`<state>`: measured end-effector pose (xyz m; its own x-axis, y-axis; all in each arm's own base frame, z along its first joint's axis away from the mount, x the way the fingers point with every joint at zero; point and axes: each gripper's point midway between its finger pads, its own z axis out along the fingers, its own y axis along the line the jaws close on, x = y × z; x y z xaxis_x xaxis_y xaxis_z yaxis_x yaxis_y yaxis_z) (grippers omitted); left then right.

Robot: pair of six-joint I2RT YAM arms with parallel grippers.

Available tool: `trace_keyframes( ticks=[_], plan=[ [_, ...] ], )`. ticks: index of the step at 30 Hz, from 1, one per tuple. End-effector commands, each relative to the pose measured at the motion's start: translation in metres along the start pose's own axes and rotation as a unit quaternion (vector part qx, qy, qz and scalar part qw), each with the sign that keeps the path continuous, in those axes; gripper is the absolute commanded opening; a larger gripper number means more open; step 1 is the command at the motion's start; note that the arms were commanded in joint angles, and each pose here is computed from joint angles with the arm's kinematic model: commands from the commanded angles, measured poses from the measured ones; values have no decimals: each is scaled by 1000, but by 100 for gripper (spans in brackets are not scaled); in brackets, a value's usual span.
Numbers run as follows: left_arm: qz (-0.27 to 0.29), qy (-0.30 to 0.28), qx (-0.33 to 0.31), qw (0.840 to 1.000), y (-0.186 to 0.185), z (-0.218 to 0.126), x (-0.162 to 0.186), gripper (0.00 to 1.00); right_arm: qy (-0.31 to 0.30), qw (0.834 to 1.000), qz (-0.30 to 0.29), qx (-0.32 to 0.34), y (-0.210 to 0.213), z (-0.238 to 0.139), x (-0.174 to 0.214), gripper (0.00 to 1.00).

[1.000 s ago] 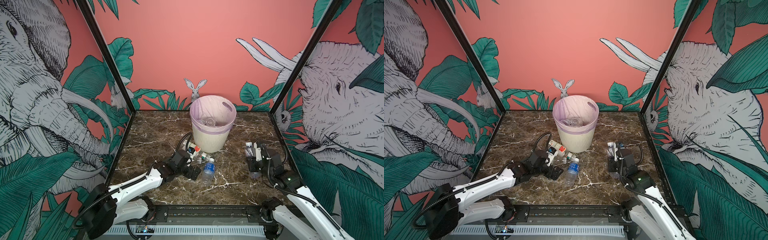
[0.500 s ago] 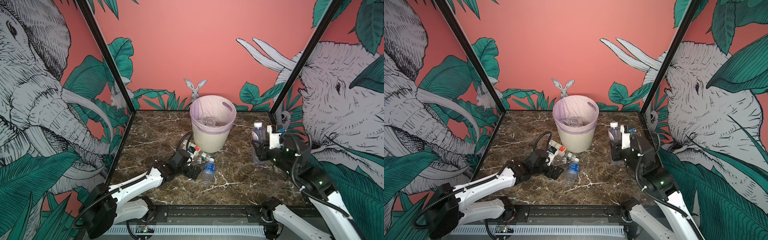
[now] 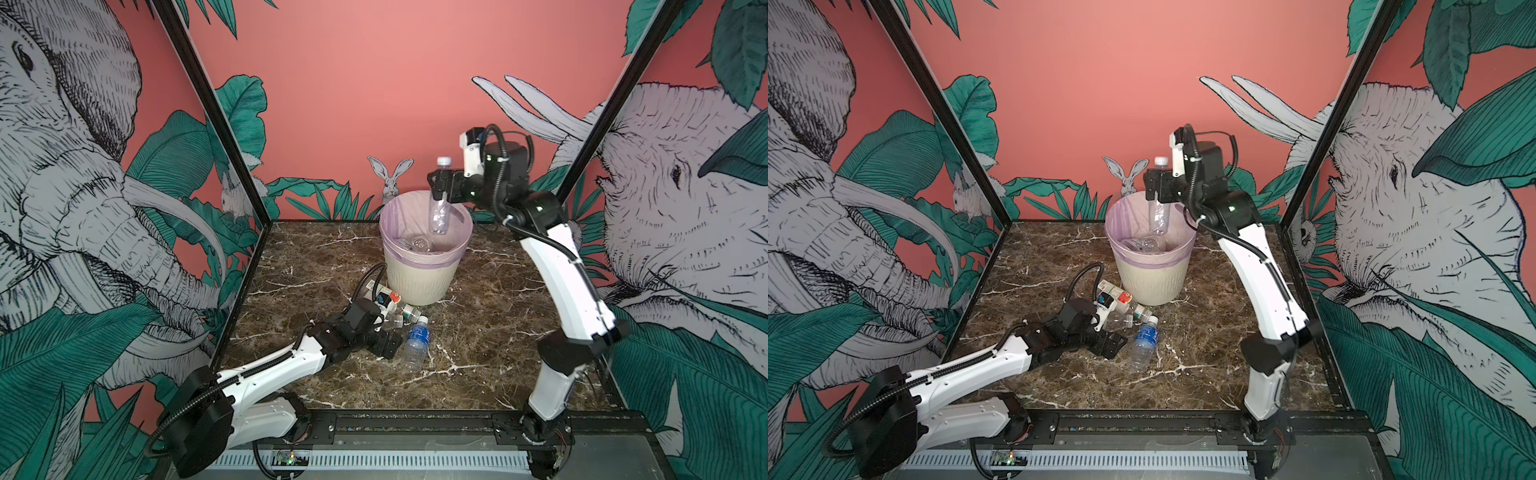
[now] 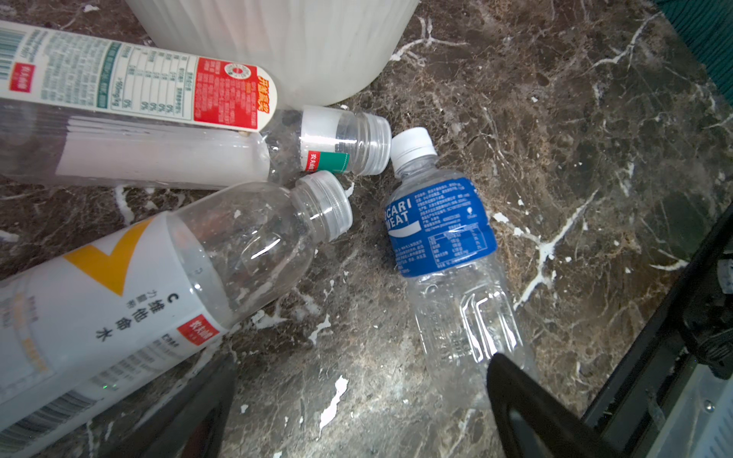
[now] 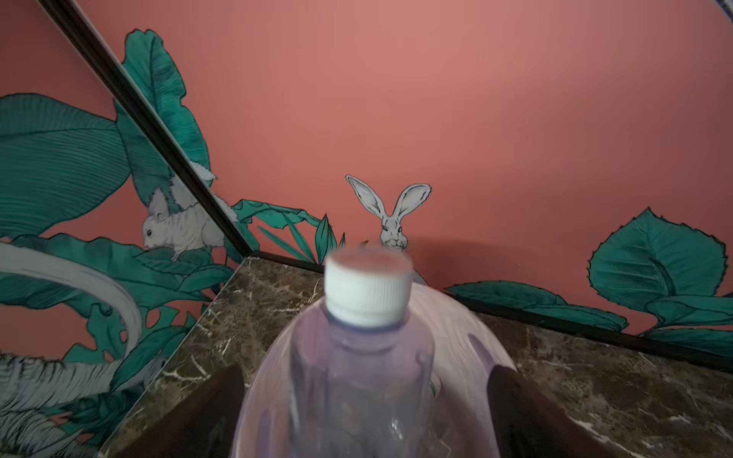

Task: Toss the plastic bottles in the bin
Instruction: 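Lift the purple-label bottle over the bin and open the right gripper, then withdraw the right gripper while the left gripper reaches toward the blue-label water bottle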

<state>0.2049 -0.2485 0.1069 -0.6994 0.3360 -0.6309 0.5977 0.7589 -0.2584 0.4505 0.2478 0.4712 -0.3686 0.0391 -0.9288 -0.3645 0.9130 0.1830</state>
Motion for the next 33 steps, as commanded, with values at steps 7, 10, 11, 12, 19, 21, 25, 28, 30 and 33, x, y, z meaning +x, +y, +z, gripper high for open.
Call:
trace_keyframes(
  ticks=[7,10,11,12,19,21,25,28,30,33],
  plan=[
    [6,-17,12,1000,-6,-6,-8,100,-17,1000,-23,-4,4,-81,3,99],
    [4,-15,14,1000,-8,-5,-9,100,-9,1000,-19,5,-4,-96,19,99],
    [5,-14,15,1000,-8,-4,-10,99,-7,1000,-17,5,-5,-100,24,99],
    [6,-14,16,1000,-9,-4,-10,99,-3,1000,-16,8,-8,-103,31,99],
    [12,-8,22,1000,-16,-1,-13,100,45,998,-8,49,-35,-116,97,99],
    [17,-5,23,1000,-20,1,-12,100,54,997,7,56,-40,-121,108,99],
    [29,5,26,999,-29,8,-7,99,83,992,68,69,-47,-135,133,99],
    [40,13,25,999,-37,15,-2,100,111,984,114,83,-53,-147,160,99],
    [43,18,23,999,-40,21,2,100,124,978,139,89,-56,-156,180,99],
    [41,19,20,999,-41,28,8,100,145,972,166,85,-57,-167,204,99]
  ],
)
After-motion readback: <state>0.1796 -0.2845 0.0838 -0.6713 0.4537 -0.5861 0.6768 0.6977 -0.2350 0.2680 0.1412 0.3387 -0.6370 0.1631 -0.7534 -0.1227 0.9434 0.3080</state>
